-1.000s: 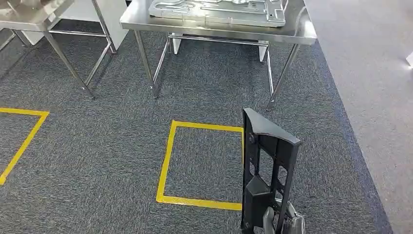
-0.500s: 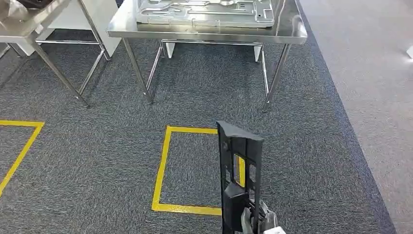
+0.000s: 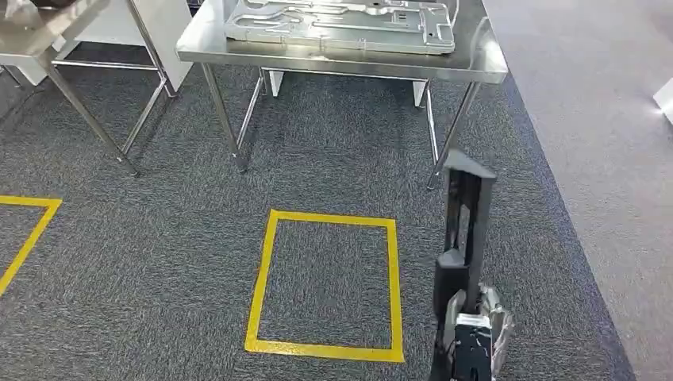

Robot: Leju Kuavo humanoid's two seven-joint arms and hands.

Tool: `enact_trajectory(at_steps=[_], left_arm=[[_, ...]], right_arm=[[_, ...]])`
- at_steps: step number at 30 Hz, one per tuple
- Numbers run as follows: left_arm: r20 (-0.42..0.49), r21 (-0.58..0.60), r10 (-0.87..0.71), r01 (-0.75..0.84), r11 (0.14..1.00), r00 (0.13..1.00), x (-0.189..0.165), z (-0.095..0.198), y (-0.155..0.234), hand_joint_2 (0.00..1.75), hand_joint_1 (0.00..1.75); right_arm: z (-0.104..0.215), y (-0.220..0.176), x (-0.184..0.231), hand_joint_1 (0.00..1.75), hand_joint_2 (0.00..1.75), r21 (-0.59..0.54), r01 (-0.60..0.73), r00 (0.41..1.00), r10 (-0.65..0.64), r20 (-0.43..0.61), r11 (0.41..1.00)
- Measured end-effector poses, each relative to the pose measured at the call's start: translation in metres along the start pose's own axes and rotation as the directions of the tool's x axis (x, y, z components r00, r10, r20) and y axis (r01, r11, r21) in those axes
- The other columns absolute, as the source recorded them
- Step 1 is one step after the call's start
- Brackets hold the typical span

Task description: Take the parts from the cabinet and place them on the table.

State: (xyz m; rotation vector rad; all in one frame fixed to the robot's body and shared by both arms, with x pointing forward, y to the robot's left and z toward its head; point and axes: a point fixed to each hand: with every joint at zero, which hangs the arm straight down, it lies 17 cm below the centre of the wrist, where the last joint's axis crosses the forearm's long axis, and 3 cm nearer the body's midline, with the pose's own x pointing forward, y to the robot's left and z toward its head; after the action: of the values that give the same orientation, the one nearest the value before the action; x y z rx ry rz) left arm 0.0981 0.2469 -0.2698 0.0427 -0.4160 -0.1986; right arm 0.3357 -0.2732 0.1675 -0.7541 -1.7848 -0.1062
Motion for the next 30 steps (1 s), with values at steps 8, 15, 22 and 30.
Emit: enact_trajectory(at_steps=[8, 15, 22, 30], left_arm=[[0.011, -0.013, -0.04, 0.04, 0.999, 0.999, 0.006, -0.002, -0.001, 0.0, 0.0], [0.005, -0.026, -0.06, 0.06, 0.998, 0.998, 0.005, -0.001, -0.002, 0.0, 0.0], [0.011, -0.035, -0.095, 0.096, 0.995, 0.995, 0.006, -0.002, 0.002, 0.0, 0.0], [0.031, -0.055, -0.135, 0.137, 0.989, 0.99, 0.015, -0.004, 0.001, 0.0, 0.0]], right_arm=[[-0.048, -0.006, 0.081, 1.75, 1.75, -0.105, -0.306, 0.89, 0.323, 0.32, 0.946], [-0.061, 0.028, 0.098, 1.75, 1.75, -0.056, -0.449, 0.808, 0.432, 0.4, 0.892], [-0.07, 0.108, 0.091, 1.75, 1.75, 0.179, -0.597, 0.749, 0.463, 0.473, 0.782], [-0.054, 0.204, 0.109, 1.75, 1.75, 0.274, -0.757, 0.595, 0.452, 0.665, 0.593]])
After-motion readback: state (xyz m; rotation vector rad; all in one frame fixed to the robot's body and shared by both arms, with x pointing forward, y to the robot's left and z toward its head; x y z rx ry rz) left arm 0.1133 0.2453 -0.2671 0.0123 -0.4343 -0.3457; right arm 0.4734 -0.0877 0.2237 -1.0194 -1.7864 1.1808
